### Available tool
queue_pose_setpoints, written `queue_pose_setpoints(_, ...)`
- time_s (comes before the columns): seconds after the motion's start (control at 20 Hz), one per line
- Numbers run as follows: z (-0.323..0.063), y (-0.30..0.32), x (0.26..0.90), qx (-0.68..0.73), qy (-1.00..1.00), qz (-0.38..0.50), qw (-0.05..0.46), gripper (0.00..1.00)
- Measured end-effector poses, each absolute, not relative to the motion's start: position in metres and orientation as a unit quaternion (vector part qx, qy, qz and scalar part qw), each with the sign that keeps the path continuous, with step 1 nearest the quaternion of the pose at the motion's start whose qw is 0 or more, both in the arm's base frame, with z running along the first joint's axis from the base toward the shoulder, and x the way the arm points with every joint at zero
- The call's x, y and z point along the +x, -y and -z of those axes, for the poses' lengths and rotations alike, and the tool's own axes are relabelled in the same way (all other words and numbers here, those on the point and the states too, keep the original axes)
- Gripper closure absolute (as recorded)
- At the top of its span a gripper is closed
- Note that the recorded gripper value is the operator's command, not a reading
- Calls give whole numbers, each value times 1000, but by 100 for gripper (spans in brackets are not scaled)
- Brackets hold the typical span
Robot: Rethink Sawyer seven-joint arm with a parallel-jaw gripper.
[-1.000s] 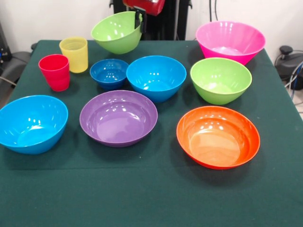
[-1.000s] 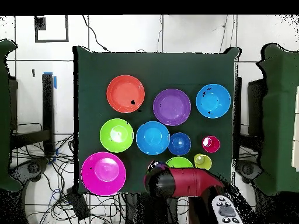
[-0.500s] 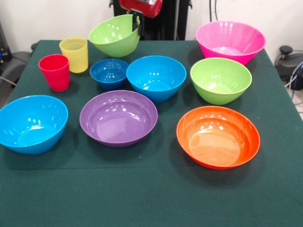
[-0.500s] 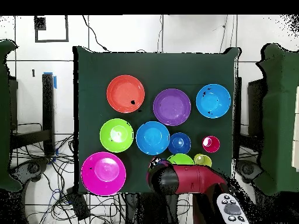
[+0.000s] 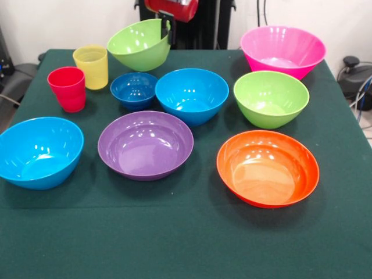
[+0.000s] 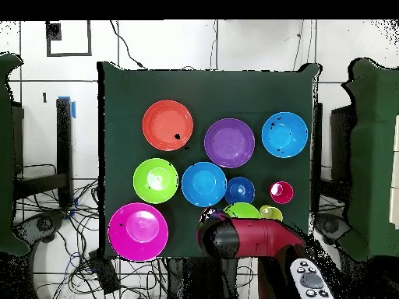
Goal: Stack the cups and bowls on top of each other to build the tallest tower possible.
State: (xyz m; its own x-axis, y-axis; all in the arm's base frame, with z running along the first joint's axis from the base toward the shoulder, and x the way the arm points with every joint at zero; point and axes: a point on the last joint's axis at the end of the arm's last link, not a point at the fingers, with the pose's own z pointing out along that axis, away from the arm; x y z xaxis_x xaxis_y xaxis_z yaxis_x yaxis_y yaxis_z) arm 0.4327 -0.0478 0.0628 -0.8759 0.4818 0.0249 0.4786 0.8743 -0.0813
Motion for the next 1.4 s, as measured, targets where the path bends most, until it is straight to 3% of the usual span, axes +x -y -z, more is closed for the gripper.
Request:
queue_pose_setpoints(0.7, -72, 50, 441, -248, 968, -36, 11, 100)
queue_pose_setpoints(1.4, -74, 53, 437, -251, 967, -41, 30, 100)
